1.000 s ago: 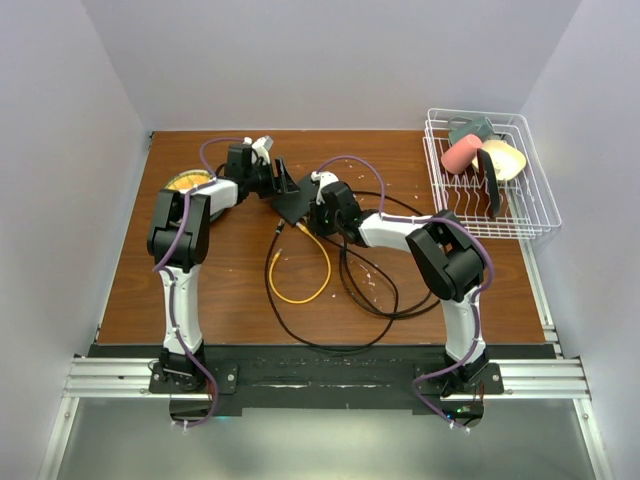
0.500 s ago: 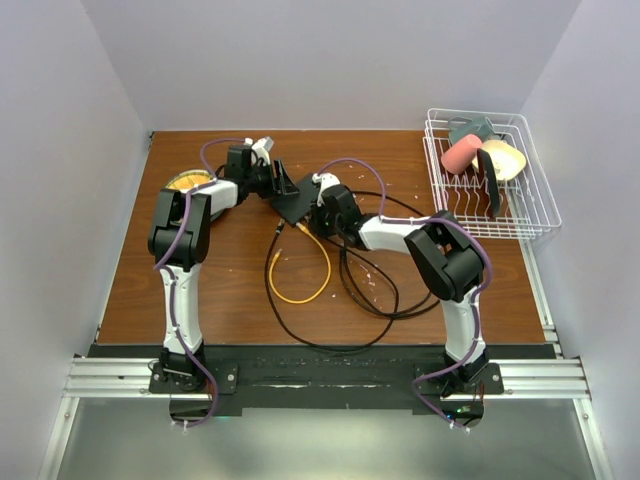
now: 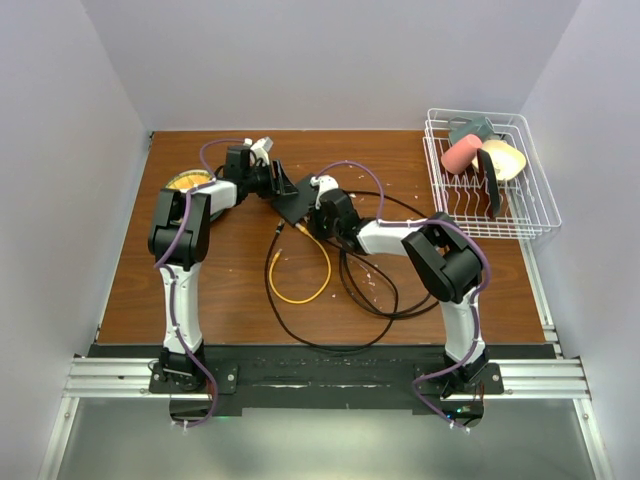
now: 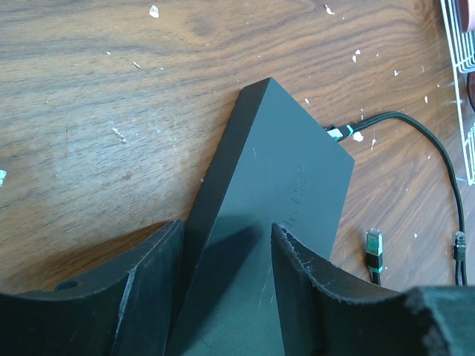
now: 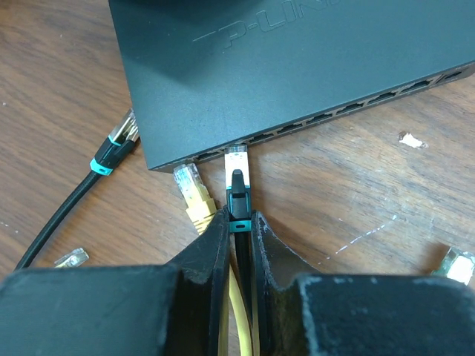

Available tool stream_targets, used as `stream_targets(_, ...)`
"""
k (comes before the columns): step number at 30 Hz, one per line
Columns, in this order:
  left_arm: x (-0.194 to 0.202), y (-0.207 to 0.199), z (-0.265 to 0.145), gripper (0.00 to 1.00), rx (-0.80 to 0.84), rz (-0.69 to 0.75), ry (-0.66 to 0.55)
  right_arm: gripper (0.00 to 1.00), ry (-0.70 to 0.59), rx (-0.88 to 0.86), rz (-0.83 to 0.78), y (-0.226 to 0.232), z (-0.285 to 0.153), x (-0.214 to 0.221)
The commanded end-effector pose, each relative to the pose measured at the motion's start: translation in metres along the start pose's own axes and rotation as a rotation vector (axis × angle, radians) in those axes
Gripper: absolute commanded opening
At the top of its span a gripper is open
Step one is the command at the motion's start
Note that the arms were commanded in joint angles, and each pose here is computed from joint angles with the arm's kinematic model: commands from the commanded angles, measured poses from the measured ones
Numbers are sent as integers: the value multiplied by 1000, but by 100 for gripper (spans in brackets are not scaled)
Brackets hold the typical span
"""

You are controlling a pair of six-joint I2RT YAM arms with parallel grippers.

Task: Insert the plug into the switch port

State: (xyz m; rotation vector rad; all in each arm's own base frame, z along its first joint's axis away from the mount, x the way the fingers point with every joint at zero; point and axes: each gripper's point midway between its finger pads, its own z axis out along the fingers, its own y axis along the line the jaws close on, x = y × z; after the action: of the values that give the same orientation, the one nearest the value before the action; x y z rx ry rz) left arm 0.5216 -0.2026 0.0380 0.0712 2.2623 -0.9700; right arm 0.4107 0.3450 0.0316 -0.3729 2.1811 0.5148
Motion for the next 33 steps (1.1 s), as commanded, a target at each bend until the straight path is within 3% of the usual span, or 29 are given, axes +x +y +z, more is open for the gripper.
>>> stream_targets(1,19,-7,6,54,57,-20,68,0,-115,-9,-15,11,-3,-27)
stream_targets(21,31,-22,1,47,151,-27,131,0,-144,29,-36,8,14,-17)
stream_targets(33,44,-27,-1,45,206,-15,236,0,-109,11,-149,14,22,-10)
